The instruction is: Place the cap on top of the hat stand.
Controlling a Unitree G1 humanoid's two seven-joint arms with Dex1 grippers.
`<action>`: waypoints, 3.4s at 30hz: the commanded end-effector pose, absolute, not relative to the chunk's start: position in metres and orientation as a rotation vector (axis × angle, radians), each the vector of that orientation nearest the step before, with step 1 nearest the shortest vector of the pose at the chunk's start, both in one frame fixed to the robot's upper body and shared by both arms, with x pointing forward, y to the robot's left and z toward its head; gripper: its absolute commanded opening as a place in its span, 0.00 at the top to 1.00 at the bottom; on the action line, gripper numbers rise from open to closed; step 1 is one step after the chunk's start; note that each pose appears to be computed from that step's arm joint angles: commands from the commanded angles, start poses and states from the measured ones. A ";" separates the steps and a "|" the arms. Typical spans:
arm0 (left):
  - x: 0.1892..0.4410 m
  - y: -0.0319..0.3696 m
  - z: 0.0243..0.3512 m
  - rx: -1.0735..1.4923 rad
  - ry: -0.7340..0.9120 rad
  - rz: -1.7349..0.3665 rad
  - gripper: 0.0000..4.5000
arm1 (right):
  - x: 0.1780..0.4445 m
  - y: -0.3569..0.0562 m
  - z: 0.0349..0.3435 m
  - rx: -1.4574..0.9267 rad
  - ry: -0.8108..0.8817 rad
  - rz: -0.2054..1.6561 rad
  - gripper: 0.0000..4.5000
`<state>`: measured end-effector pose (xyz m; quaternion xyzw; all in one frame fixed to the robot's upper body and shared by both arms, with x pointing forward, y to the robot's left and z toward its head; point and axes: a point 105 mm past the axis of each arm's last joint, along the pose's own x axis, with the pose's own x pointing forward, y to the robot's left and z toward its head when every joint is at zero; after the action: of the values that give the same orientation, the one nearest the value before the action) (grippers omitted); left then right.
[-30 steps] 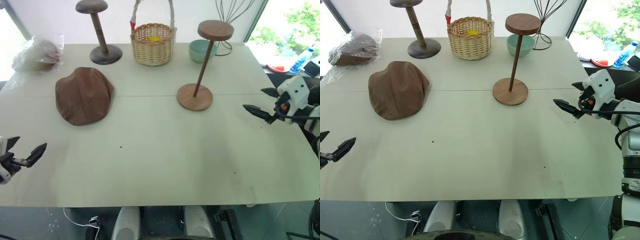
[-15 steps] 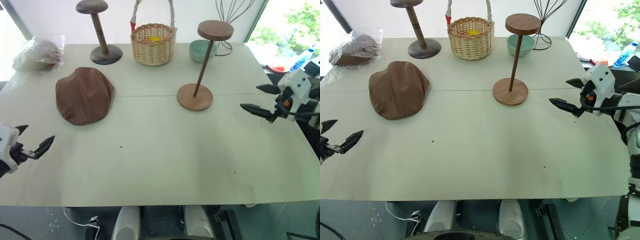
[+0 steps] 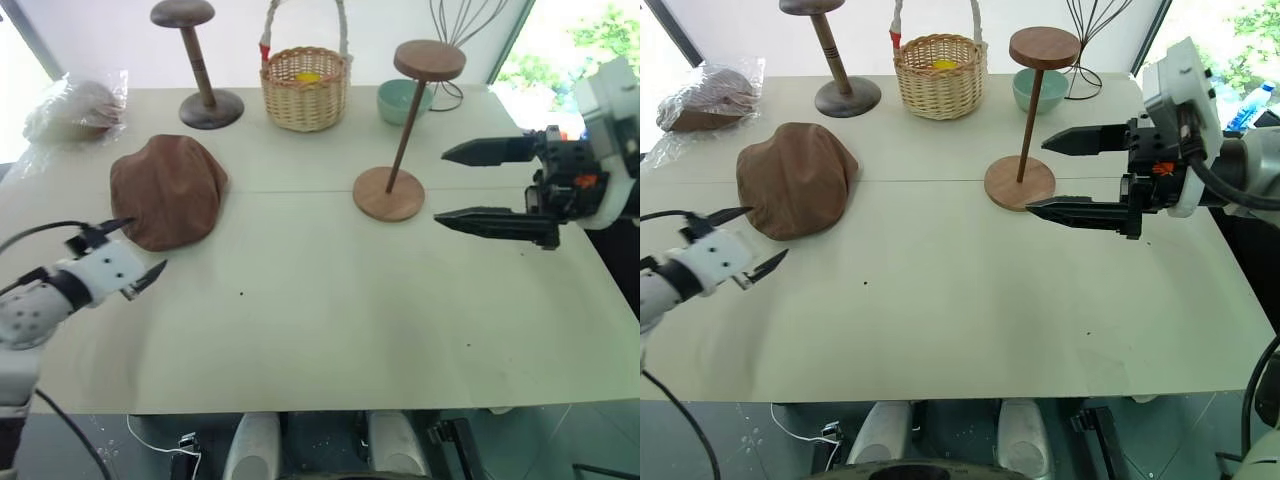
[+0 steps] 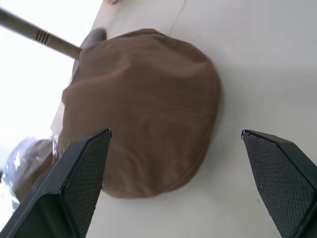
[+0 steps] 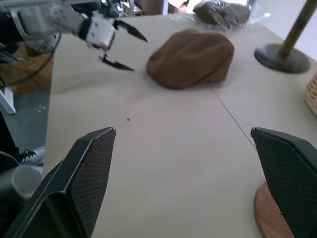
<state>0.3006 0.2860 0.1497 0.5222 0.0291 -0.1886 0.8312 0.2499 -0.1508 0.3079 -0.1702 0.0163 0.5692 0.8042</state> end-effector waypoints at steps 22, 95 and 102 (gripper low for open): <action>0.393 0.264 0.133 1.463 -0.012 -0.075 0.02 | 0.241 -0.130 0.338 -0.299 -0.082 1.261 0.00; 0.399 -0.029 0.339 1.227 -1.116 -0.516 0.99 | 0.248 -0.243 0.380 -0.357 -0.165 0.670 0.00; 0.404 -0.032 0.318 1.264 -1.067 -0.543 0.90 | 0.251 -0.240 0.379 -0.349 -0.171 0.678 0.00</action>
<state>0.4100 -0.0303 0.3060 0.5599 -0.4494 -0.2433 0.6522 0.2579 -0.2425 0.3678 -0.1552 -0.0564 0.3314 0.9289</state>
